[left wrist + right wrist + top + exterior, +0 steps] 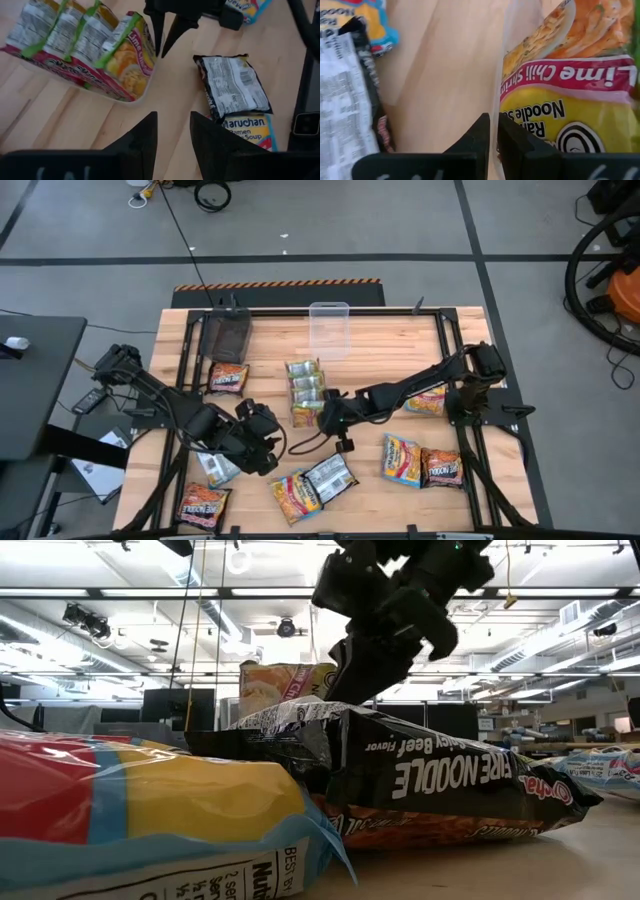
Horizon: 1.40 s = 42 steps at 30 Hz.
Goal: Sort Maruchan noodles
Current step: Adjust the bottom transparent bin, then put the blue noodle pack into the black bin
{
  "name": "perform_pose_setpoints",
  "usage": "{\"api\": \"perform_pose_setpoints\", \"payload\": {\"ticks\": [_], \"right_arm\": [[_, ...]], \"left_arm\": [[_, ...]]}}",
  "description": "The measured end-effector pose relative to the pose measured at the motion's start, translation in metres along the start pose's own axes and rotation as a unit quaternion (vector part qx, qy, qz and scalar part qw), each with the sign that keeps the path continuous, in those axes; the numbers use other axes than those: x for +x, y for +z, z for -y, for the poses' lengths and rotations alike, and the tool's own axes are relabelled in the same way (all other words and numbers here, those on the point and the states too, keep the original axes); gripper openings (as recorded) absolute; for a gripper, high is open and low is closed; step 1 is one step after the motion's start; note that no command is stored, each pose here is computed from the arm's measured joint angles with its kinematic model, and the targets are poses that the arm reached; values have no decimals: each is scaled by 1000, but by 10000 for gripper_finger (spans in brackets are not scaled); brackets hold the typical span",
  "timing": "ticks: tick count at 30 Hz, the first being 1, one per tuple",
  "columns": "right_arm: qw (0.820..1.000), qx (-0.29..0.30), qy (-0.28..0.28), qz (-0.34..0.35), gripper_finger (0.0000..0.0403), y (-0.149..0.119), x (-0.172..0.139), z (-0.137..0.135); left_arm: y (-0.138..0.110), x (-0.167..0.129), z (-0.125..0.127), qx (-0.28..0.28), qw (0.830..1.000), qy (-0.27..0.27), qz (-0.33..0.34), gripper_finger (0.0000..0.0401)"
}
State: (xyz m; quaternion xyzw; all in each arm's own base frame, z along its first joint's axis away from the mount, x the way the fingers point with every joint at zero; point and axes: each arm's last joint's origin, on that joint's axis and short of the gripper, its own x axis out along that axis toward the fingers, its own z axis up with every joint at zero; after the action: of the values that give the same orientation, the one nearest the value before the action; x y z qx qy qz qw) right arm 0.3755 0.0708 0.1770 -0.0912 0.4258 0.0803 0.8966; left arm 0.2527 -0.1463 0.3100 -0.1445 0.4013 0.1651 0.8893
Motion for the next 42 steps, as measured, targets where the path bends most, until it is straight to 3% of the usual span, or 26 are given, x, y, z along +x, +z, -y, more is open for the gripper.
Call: {"api": "perform_pose_setpoints", "payload": {"ticks": [7,20,25,31,36,42], "right_arm": [[1000,11,5,-12,37,5,-4,-4],[989,145,14,-38,38,4,-7,-12],[993,111,5,-47,56,21,-23,-18],[992,48,-100,-63,86,41,-65,-28],[992,38,-110,-42,100,42,-105,-62],[994,46,-99,9,101,36,-132,-120]], "left_arm": [[1,1,-1,12,1000,8,10,121],[-4,-4,4,4,999,19,43,121],[-8,-6,9,9,999,14,41,121],[-25,8,31,40,999,-10,21,121],[-56,41,54,18,997,-9,-69,121],[-83,91,74,-4,993,0,-121,122]]}}
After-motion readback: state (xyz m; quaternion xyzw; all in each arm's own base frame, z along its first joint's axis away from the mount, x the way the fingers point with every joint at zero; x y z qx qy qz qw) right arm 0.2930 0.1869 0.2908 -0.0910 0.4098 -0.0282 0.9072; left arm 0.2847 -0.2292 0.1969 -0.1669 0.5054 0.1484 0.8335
